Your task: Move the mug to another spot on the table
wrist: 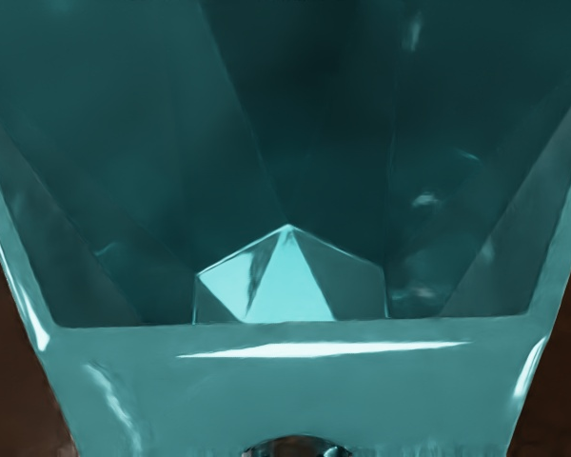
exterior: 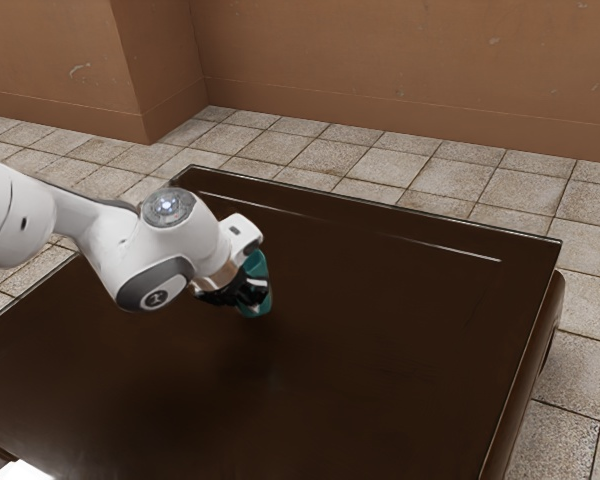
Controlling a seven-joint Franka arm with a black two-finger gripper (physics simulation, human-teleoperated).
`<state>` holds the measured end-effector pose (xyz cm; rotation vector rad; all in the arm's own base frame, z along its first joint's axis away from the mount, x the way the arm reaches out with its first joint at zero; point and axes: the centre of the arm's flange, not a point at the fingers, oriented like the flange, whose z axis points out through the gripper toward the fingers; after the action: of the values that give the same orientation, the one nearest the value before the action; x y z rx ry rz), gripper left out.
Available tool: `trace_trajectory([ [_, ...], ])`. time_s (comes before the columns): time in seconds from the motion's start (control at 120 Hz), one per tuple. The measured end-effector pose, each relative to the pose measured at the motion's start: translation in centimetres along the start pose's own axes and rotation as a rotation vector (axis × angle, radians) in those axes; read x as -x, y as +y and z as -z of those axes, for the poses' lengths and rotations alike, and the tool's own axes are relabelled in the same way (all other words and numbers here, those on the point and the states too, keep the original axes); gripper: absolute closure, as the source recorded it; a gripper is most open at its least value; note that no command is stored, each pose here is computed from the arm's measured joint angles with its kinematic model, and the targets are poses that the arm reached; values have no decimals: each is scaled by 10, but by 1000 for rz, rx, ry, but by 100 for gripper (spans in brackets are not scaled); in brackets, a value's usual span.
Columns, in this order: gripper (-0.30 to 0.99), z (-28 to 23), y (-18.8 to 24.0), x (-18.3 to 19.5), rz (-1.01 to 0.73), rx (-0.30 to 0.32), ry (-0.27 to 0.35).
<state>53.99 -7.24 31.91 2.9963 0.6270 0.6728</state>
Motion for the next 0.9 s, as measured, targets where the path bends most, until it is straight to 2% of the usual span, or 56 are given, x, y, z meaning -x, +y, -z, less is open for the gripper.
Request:
trace_trajectory([
  [0.275, 73, -35, 5, 27, 25, -2, -54],
  [0.625, 23, -38, 1, 29, 67, 3, -54],
  [0.75, 13, -24, -3, 42, 69, 8, -57],
  [0.9, 6, -4, -9, 48, 78, 19, -44],
])
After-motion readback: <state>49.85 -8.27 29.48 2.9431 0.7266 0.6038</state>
